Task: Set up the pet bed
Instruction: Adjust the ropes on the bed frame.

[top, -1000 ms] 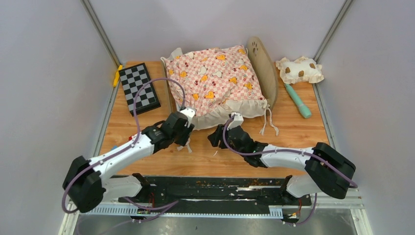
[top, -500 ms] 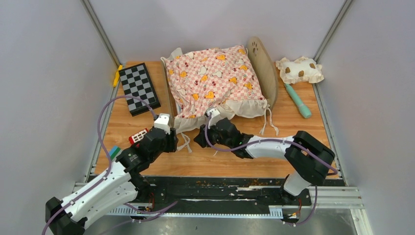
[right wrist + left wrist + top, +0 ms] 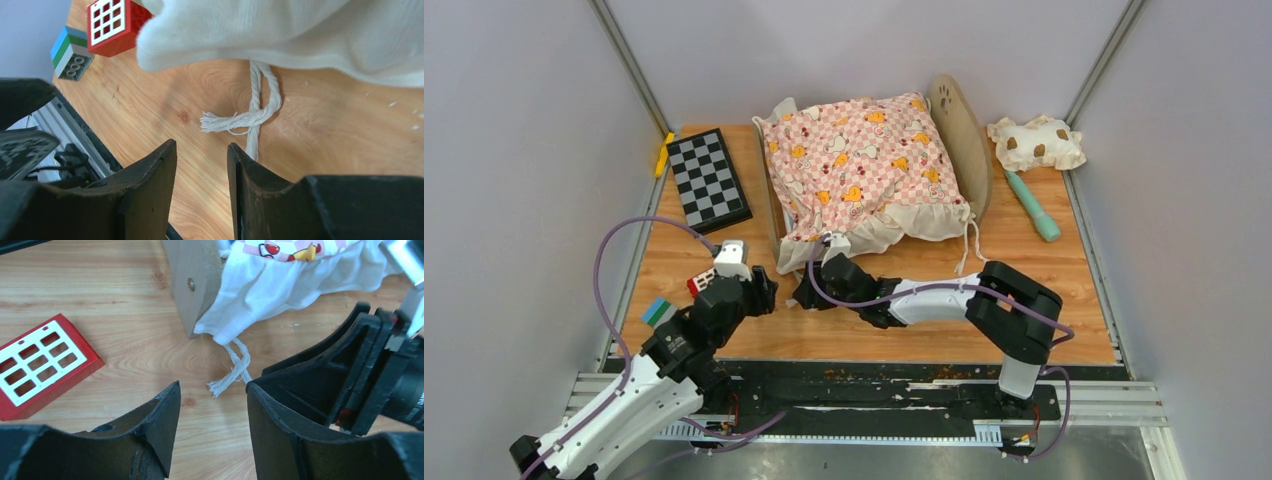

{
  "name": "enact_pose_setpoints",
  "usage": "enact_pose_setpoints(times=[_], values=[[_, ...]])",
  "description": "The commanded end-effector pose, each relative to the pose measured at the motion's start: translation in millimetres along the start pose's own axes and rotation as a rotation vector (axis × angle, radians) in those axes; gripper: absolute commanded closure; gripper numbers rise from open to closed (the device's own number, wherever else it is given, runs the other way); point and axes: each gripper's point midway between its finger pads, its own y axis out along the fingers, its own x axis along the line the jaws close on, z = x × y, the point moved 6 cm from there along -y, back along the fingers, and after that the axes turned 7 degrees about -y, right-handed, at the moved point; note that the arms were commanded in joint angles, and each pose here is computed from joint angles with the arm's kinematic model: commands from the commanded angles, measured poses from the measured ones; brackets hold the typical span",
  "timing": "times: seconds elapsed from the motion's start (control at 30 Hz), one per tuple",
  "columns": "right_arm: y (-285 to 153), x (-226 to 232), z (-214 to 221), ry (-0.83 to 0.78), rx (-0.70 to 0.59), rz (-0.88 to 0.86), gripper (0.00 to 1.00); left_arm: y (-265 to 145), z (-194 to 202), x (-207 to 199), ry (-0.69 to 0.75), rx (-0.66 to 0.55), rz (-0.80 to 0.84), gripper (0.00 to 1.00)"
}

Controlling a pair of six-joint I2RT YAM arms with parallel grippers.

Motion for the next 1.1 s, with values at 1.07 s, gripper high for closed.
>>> enact_pose_setpoints(times=[1.07], values=[[43, 13, 19, 0.24, 0.059, 0.318, 0.6, -23, -19, 21, -0.128, -0.204, -0.056, 0.39]])
